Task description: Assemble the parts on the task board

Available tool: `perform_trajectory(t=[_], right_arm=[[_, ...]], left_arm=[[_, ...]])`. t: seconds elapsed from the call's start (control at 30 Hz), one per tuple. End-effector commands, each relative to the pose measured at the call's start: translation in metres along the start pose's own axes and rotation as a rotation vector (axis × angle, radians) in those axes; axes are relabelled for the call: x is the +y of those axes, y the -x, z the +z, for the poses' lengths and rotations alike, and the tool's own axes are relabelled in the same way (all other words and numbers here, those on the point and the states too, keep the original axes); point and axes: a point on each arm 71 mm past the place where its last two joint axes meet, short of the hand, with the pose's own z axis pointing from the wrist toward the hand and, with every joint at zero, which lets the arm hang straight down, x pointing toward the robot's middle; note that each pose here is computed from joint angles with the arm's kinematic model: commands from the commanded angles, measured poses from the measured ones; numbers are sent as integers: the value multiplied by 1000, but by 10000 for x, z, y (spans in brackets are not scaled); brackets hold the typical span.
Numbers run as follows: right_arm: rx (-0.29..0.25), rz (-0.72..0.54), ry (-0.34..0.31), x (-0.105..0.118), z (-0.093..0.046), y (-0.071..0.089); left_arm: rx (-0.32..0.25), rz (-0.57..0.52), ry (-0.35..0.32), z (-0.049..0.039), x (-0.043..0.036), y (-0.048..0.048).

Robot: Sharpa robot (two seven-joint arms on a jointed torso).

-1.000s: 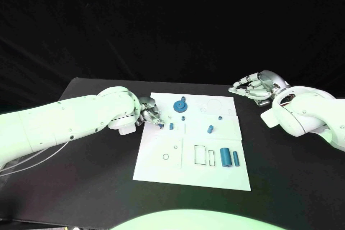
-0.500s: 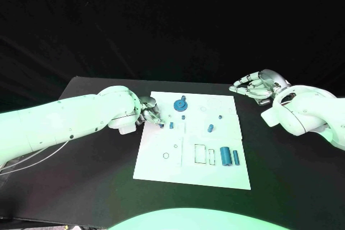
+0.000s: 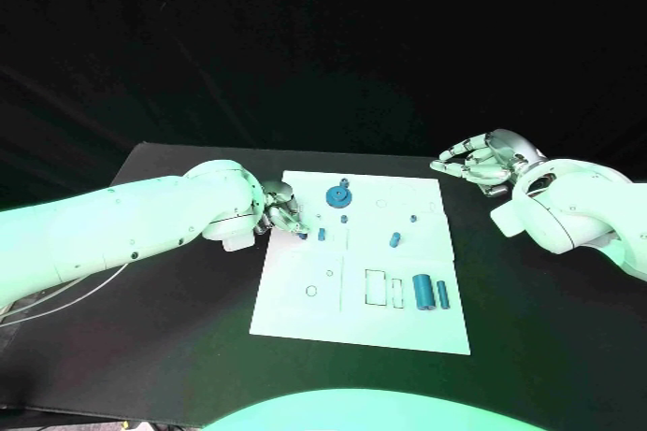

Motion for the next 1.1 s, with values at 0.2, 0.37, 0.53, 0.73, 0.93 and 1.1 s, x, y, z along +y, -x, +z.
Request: perform_trajectory(t=[0.2, 0.37, 0.53, 0.73, 0.93, 1.1], right_arm=[[12, -3, 12, 7, -1, -10], [13, -3, 12, 9, -1, -12], [13, -3, 13, 11, -1, -15], [14, -3, 14, 13, -2, -17], [14, -3, 13, 10, -3, -14], [12, -3, 12, 3, -5, -4]], left_arm=[[20, 15, -9, 3, -8, -15], [20, 16, -9, 10, -14, -16], [21, 16, -8, 25, -19, -19], [29, 21, -8, 51, -38, -40], [36, 25, -8, 65, -51, -58], [44, 28, -7, 77, -55, -77]])
